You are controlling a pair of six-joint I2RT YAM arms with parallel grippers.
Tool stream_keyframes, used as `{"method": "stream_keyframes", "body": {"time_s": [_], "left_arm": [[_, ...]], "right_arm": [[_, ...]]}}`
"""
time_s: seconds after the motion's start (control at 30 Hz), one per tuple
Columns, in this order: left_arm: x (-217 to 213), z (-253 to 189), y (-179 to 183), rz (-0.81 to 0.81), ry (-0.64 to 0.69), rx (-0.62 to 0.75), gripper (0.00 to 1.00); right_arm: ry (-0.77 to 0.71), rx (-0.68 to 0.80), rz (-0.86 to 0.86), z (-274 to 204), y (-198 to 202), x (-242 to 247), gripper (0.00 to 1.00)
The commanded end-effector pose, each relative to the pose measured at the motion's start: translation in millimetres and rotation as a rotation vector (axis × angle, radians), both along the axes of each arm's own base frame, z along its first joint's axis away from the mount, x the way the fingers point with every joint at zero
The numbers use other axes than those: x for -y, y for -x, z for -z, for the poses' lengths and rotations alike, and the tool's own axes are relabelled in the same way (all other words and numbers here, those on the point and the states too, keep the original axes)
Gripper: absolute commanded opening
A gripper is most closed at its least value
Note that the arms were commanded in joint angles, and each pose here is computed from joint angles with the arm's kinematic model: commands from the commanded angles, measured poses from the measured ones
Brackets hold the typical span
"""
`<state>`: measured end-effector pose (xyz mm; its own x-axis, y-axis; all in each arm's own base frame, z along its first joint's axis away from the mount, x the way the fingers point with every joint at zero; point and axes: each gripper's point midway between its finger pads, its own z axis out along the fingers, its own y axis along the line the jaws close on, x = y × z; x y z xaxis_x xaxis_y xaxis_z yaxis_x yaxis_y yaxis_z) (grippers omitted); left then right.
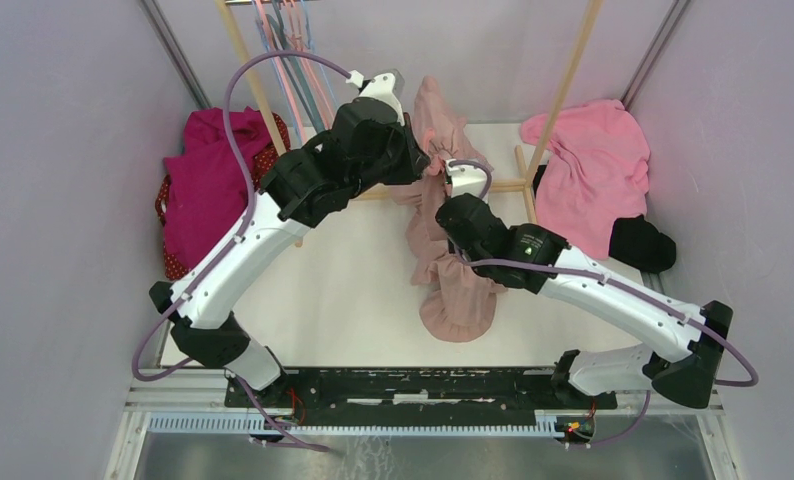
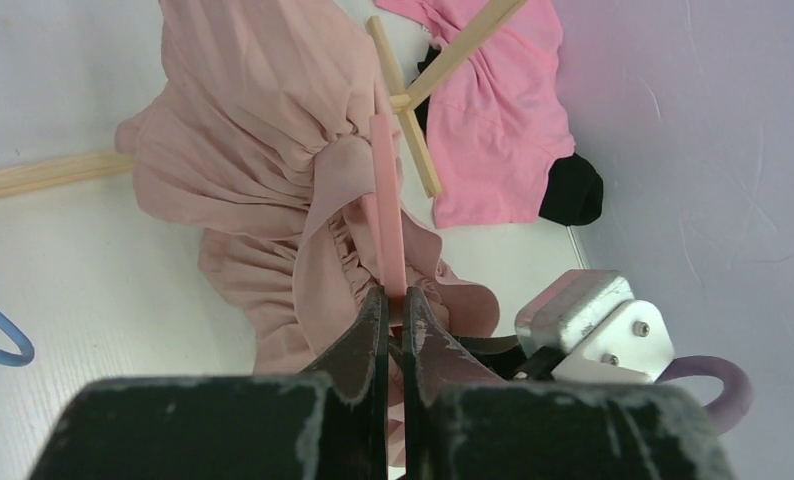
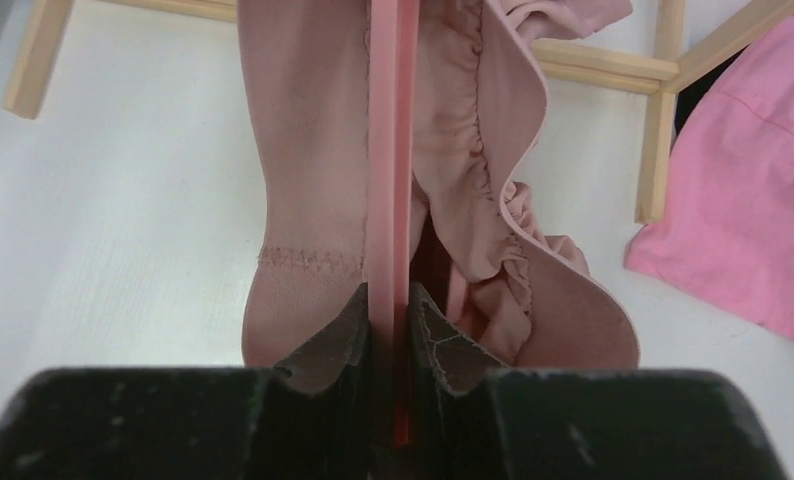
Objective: Place the skirt on the hanger
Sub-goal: Hang the skirt on the hanger, then place the hanger at the clothesline.
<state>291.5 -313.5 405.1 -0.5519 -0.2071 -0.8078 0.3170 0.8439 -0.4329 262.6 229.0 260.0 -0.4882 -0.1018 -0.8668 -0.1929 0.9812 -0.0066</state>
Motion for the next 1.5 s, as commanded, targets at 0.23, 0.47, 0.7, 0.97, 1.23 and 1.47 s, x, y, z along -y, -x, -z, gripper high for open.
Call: {"method": "stream_keyframes", "body": {"time_s": [0.23, 0.47, 0.7, 0.97, 1.23, 1.47], "left_arm": [[-4, -49, -10, -0.033, 0.093, 0.113, 0.04], [-1, -58, -24, -0.042, 0.03, 0.163, 0.17], [-17, -92, -32, -0.083, 0.015, 0.271, 0.35], [-49, -123, -28, -0.131, 0.046, 0.344, 0.51], [-63, -113, -8, -0.129, 0.092, 0.32, 0.48], [-61, -87, 11, -0.06, 0.135, 0.276, 0.44]], "right_arm": [[0.076, 0.023, -0.074, -27, 3, 15, 0.01], [0.02, -0.017, -0.194, -63, 18, 13, 0.01], [-0.029, -0.035, -0.238, -94, 27, 19, 0.01], [-0.04, -0.025, -0.205, -114, 25, 33, 0.01], [-0.016, 0.034, -0.138, -151, -4, 52, 0.01], [-0.087, 0.064, -0.079, -177, -64, 66, 0.01]]}}
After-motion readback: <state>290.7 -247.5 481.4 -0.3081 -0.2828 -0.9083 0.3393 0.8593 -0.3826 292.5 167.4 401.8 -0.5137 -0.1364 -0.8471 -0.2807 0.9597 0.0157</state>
